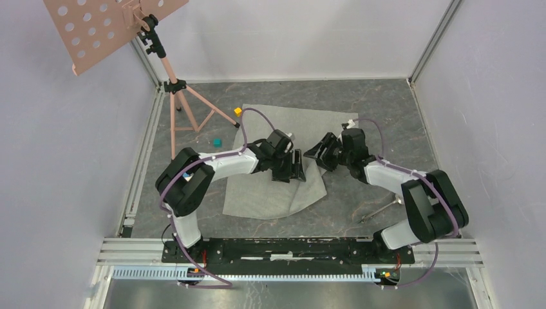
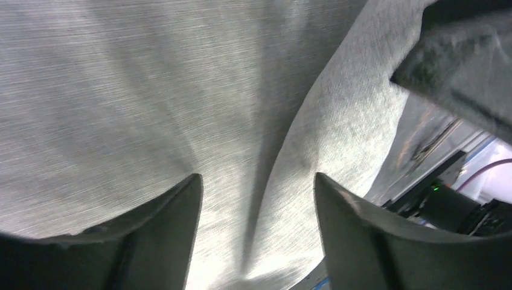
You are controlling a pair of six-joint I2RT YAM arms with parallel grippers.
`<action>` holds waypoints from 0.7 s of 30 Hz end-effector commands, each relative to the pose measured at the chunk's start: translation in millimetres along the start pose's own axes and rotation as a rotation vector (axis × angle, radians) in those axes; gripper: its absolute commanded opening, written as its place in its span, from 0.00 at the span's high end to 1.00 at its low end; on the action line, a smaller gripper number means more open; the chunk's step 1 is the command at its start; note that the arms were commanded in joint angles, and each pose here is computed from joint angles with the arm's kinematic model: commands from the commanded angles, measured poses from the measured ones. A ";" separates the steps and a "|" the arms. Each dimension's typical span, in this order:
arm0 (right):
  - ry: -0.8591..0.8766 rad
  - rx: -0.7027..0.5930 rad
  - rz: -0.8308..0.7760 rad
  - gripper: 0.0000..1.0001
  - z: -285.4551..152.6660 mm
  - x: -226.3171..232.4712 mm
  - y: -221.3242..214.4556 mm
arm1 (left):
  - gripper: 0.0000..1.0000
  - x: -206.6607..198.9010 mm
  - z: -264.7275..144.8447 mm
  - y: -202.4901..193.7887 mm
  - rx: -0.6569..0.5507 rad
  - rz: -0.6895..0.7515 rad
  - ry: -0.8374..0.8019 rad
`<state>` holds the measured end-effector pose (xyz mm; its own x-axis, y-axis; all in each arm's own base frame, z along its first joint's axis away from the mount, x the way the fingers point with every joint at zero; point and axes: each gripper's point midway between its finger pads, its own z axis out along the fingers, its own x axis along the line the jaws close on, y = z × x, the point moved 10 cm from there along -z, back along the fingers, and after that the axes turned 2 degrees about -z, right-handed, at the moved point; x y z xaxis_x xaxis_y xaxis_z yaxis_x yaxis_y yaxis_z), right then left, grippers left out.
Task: Fold the napkin into a case and place the utensils inside
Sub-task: Flatten out the crumpled napkin at the center of the board.
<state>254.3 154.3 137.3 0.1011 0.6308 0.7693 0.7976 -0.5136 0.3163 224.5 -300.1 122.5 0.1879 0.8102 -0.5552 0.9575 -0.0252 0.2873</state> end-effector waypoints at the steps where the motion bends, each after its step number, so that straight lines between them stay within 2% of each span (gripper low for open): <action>1: -0.019 -0.102 0.036 0.40 23.0 27.2 13.6 | 0.15 -10.9 -36.1 7.0 -0.069 0.113 -0.130; 4: -0.045 -0.103 0.079 0.40 37.0 34.9 13.2 | 0.01 -14.8 -37.6 6.6 -0.075 0.144 -0.132; 8: -0.057 -0.106 0.122 0.40 41.8 39.3 15.0 | 0.01 -18.0 -22.4 5.3 -0.030 0.137 -0.130; 9: -0.061 -0.105 0.118 0.40 41.9 41.3 15.6 | 0.04 -16.9 -16.5 4.5 -0.012 0.132 -0.117; 10: -0.064 -0.104 0.108 0.40 41.5 42.8 16.7 | 0.09 -17.3 -12.8 4.5 0.002 0.126 -0.103; 16: -0.079 -0.117 -0.052 0.39 25.3 43.3 23.2 | 0.65 12.3 -6.1 9.6 0.010 0.082 0.074; 21: 0.040 -0.020 -0.394 0.33 1.9 27.5 34.0 | 0.83 38.4 -12.9 11.4 -0.006 0.021 0.099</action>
<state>285.7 176.5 149.0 0.0760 0.7162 0.6938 0.7819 -0.4746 0.4042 234.2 -282.0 115.7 0.2012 0.8463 -0.4932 0.9573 -0.0632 0.2821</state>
